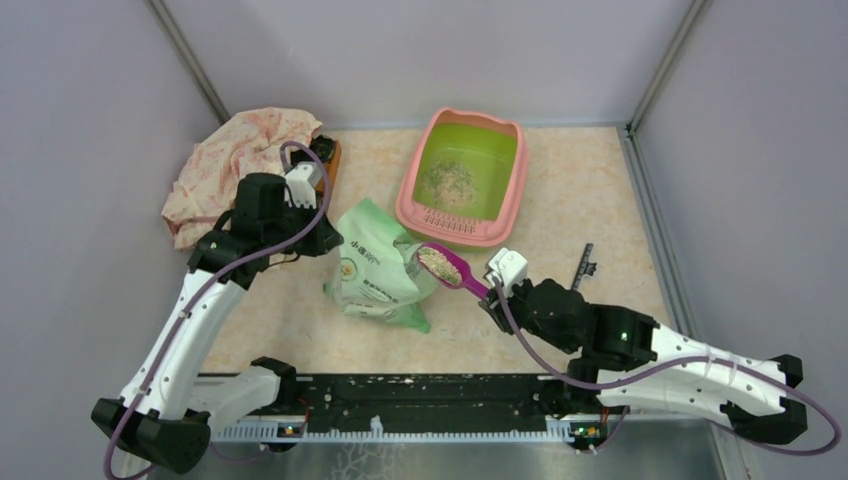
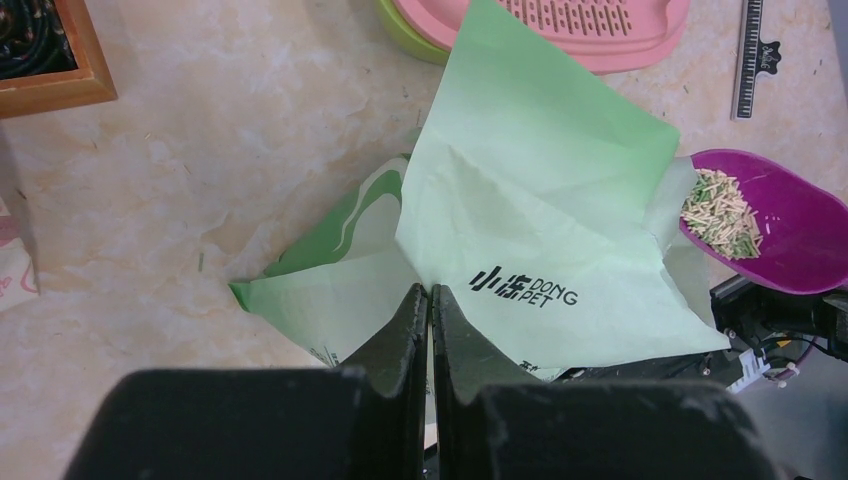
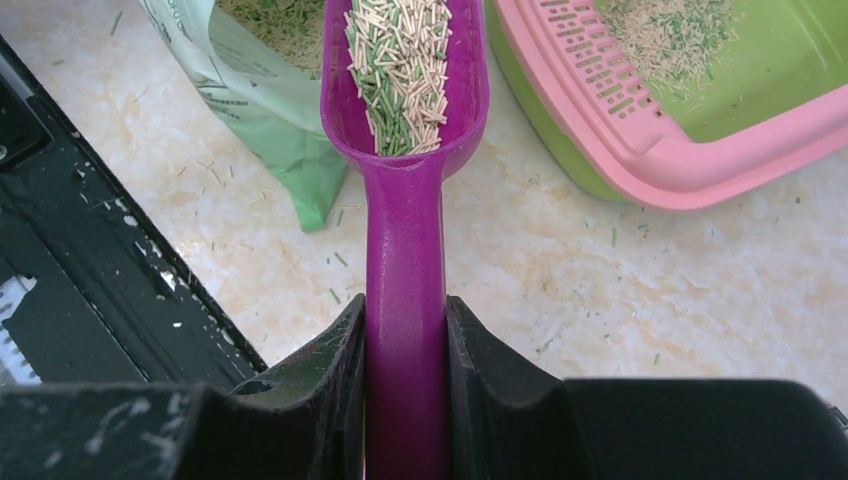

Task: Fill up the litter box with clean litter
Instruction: 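Scoop the cat litter from the cat litter bag, then pour the cat litter into the litter box.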

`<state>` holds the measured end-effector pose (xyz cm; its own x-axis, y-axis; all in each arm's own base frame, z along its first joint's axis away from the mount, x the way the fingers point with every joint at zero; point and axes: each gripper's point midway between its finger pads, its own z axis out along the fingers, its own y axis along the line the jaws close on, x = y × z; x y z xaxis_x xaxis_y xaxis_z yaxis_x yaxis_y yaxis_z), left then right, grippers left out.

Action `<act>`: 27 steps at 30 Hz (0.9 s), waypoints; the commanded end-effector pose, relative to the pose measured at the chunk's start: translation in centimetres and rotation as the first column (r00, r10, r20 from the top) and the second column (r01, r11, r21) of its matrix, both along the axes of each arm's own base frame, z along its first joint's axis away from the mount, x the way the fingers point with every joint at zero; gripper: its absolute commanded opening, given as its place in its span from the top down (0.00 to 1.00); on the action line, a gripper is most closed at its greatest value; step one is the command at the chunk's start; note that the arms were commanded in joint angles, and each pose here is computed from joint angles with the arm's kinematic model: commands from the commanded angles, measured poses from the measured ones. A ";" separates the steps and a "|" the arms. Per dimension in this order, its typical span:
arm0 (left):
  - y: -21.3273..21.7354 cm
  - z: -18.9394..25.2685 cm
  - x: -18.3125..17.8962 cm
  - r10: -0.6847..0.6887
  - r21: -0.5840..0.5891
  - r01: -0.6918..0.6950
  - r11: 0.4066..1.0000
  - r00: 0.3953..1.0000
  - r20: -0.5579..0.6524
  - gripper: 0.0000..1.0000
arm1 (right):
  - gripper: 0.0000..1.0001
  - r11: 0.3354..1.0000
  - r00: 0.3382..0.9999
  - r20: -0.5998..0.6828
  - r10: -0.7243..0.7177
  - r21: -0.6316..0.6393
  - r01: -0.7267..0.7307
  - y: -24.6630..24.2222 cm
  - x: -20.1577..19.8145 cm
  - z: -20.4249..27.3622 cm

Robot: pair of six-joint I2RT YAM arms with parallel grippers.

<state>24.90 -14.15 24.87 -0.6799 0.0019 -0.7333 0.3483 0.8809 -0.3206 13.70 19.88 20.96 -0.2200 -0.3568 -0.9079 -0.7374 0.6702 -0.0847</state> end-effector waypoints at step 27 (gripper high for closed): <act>0.0 2.0 -0.7 -0.021 -0.018 0.022 1.000 0.997 0.072 0.93 | 1.00 0.948 0.952 -0.092 -0.293 0.104 0.302 -0.4 15.2 5.4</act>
